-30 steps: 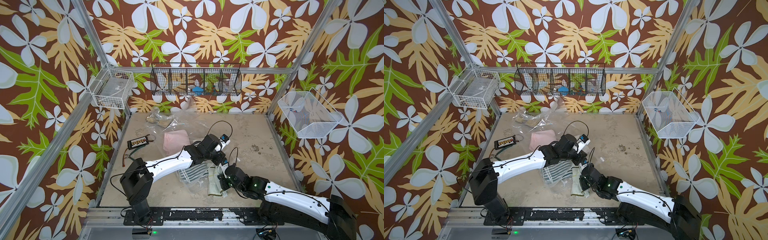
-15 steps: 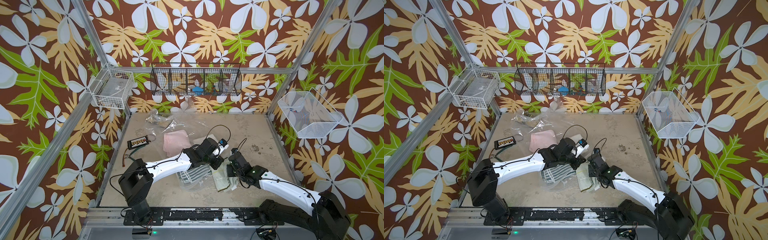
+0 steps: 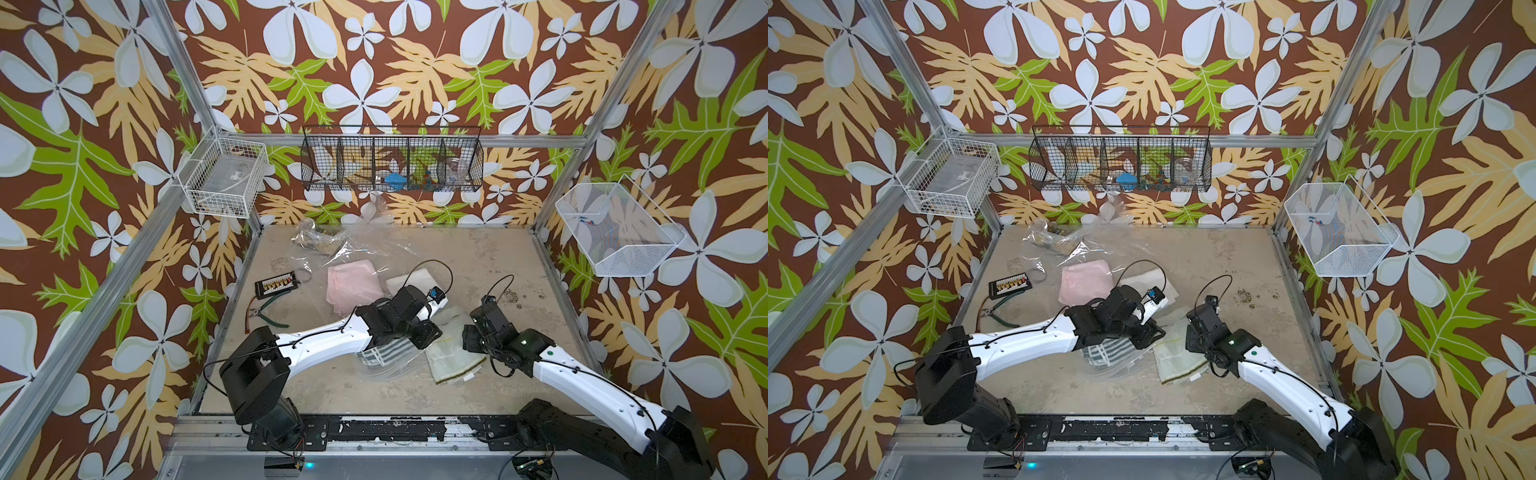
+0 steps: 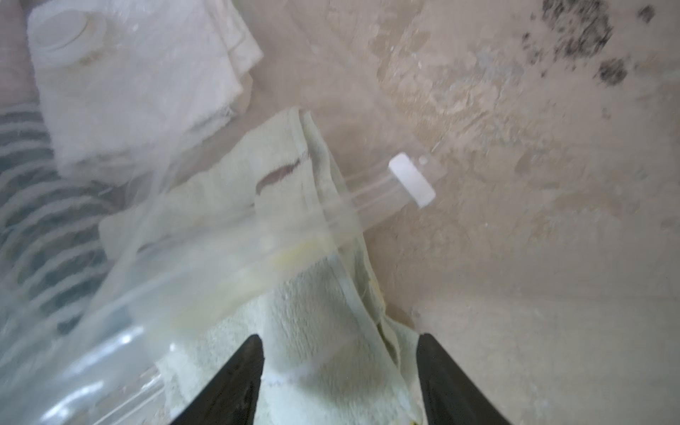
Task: Place the folded towel into the vacuum bag
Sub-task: Place the towel in the vacuum bag.
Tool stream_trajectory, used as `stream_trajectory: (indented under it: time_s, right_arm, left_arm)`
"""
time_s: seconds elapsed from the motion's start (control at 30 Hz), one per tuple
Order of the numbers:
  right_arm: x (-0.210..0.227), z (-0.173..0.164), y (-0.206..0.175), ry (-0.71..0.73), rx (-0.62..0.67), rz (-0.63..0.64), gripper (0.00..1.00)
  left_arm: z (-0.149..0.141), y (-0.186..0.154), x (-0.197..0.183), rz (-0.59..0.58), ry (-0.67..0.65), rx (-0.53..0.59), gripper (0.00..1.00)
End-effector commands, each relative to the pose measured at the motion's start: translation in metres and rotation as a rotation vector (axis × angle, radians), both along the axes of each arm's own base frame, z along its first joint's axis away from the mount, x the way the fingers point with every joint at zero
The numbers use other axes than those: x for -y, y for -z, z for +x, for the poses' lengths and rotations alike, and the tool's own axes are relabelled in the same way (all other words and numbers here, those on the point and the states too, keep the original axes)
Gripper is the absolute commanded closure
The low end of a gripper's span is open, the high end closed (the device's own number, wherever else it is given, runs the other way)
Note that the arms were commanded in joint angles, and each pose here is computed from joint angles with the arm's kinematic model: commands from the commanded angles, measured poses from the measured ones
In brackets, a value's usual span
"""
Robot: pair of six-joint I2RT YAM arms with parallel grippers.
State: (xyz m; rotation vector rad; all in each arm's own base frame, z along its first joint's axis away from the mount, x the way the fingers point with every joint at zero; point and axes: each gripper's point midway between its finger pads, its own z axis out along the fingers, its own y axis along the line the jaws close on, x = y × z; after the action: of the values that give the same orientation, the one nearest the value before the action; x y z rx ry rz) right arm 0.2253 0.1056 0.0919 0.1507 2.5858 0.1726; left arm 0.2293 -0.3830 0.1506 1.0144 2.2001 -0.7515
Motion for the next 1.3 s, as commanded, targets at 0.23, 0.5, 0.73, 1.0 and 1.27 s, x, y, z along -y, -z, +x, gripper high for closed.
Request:
stream_trajectory:
  time_s: [0.23,0.5,0.73,1.0,1.27]
  right_arm:
    - [-0.029,-0.076,0.038,0.105,-0.26,0.354,0.3]
    - [-0.041,-0.059,0.059,0.218,-0.224,0.48,0.38]
    - [-0.038,-0.035,0.068,0.244,-0.17,0.443,0.58]
    - [-0.031,-0.015,0.062,0.232,-0.09,0.398,0.73]
    - [-0.031,-0.007,0.045,0.188,-0.031,0.395,0.78]
  left_arm:
    - [-0.011,0.019,0.004,0.156,0.014,0.175,0.39]
    - [0.007,0.003,0.017,0.111,-0.005,0.291,0.51]
    - [0.002,0.025,0.035,0.111,0.076,0.26,0.76]
    - [0.009,0.023,0.035,0.133,0.061,0.288,1.0]
    - [0.014,0.004,0.022,0.173,-0.011,0.301,0.5]
